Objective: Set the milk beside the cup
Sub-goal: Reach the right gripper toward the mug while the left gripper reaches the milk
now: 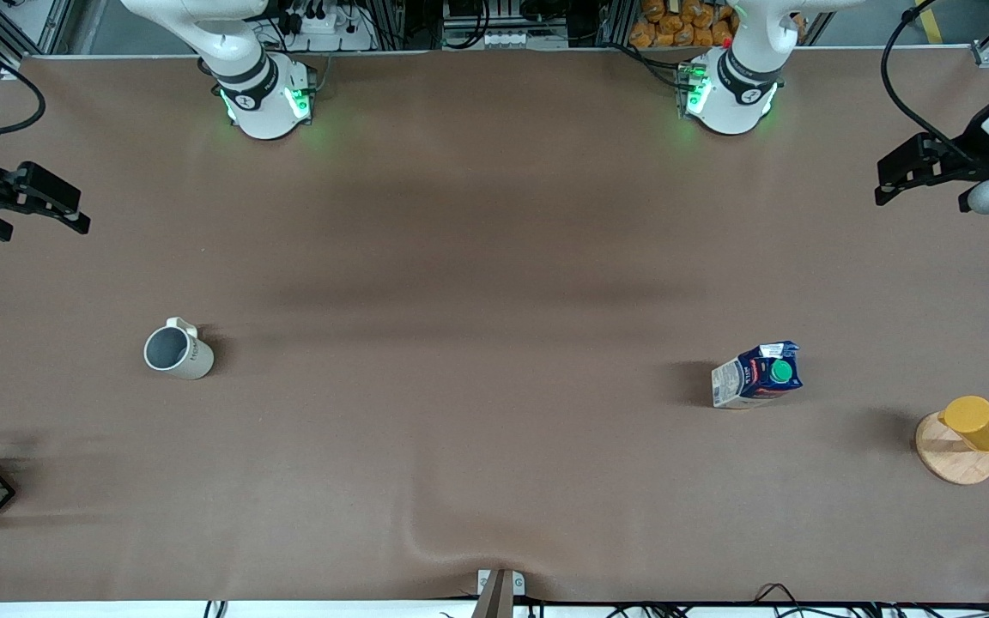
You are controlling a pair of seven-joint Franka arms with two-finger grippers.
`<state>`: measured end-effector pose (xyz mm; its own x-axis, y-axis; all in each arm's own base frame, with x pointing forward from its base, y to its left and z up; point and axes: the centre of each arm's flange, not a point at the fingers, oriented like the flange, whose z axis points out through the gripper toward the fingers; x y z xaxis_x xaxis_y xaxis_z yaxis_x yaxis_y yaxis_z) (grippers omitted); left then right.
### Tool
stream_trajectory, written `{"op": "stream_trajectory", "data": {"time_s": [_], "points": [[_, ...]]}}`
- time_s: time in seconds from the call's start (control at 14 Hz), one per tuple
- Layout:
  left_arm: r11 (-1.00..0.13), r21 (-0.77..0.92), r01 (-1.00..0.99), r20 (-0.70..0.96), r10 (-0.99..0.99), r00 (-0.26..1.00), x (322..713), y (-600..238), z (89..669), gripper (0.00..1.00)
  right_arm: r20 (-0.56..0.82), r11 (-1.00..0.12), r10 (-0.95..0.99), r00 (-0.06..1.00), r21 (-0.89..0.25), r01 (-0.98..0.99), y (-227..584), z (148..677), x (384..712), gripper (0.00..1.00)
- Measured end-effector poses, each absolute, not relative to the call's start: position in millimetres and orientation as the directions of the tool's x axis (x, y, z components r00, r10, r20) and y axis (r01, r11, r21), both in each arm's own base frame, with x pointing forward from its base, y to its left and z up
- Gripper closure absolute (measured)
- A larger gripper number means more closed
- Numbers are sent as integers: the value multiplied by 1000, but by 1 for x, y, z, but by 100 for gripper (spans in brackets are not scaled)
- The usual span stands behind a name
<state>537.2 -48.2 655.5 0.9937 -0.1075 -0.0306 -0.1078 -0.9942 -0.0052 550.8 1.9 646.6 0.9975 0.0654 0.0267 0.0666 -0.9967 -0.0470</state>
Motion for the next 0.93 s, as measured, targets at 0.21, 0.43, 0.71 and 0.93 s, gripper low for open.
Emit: {"op": "stream_trajectory", "data": {"time_s": [0.21, 0.43, 0.71, 0.93], "points": [[-994, -5, -109, -31, -109, 994, 537, -49, 655, 0, 25, -997, 66, 998, -44, 67, 2, 646, 551, 0], [-994, -5, -110, -34, -110, 993, 538, -49, 654, 0, 19, -997, 66, 998, -41, 67, 2, 645, 550, 0], [-993, -46, -107, -59, -104, 993, 556, -44, 636, 0, -50, -997, 65, 997, -42, 63, -7, 611, 565, 0], [-994, -39, -104, -77, -100, 992, 586, -43, 599, 0, -143, -994, 101, 985, -63, 93, -43, 549, 590, 0]]}}
